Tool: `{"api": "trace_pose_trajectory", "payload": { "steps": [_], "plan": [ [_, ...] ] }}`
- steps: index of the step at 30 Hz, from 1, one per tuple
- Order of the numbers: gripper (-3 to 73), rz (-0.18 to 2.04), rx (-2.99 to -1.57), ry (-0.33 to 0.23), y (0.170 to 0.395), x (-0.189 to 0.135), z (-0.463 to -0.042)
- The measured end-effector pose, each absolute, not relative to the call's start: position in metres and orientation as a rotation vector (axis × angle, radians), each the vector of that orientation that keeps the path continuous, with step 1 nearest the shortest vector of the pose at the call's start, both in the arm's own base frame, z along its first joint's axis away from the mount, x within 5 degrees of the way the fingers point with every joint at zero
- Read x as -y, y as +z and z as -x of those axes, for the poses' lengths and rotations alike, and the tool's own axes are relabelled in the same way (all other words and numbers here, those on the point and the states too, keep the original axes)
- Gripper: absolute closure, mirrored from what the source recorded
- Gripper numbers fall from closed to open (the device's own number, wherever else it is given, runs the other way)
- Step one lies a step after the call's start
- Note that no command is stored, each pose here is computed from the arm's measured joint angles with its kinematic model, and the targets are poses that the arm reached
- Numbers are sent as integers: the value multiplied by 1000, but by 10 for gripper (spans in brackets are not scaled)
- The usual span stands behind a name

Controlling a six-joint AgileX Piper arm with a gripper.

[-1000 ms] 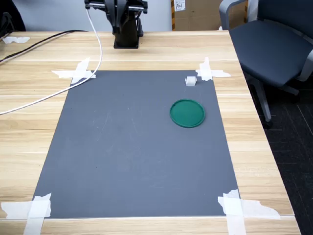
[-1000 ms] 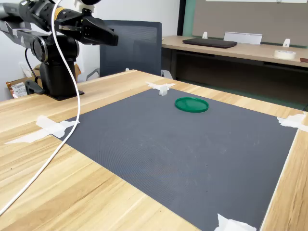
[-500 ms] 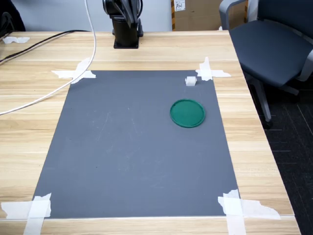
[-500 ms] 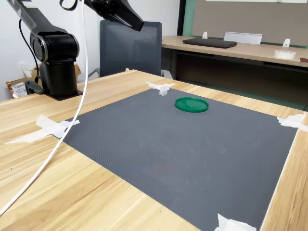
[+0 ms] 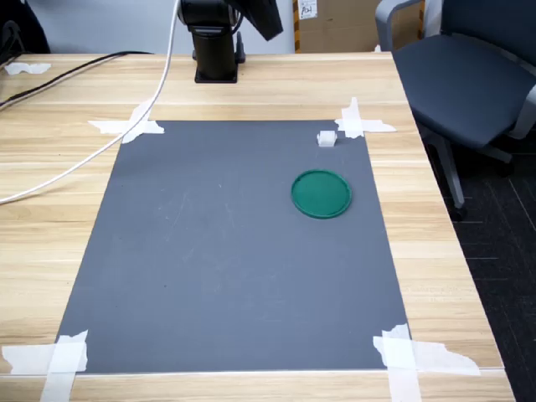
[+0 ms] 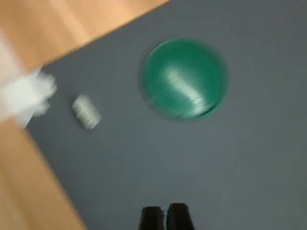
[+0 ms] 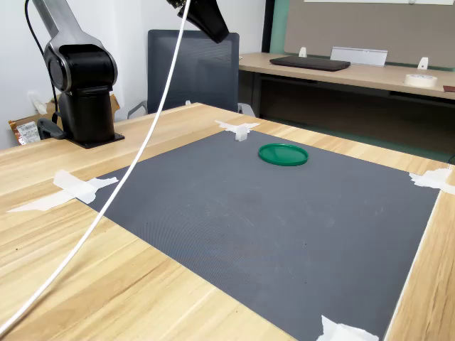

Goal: Grasp a white terminal and put it in the green lid.

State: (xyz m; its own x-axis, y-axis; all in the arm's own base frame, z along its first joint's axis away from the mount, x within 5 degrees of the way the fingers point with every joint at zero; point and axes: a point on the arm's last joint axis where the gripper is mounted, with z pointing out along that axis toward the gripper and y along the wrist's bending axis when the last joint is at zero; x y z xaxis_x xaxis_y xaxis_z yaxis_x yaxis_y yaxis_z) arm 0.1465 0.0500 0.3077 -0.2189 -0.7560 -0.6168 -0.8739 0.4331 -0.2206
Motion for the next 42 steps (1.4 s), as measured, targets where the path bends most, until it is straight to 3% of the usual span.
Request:
{"api": "trace_pose_trajectory", "payload": {
  "steps": [8, 12, 15, 18, 22, 25, 32, 38, 42],
  "plan": [
    [713, 1598, -2147, 161, 284, -75, -150],
    [662, 1701, -2154, 112, 275, -91, -151],
    [562, 1759, -2158, 70, 268, -101, -151],
    [410, 1754, -2170, 39, 264, -110, -153],
    [229, 1677, -2141, 33, 265, -117, -157],
    [148, 1649, -2132, 44, 267, -119, -158],
    [118, 1671, -2167, 49, 258, -123, -163],
    [116, 1811, -2103, -38, 255, -147, -161],
    [116, 1785, -2134, -58, 263, -164, -164]
  ]
}}
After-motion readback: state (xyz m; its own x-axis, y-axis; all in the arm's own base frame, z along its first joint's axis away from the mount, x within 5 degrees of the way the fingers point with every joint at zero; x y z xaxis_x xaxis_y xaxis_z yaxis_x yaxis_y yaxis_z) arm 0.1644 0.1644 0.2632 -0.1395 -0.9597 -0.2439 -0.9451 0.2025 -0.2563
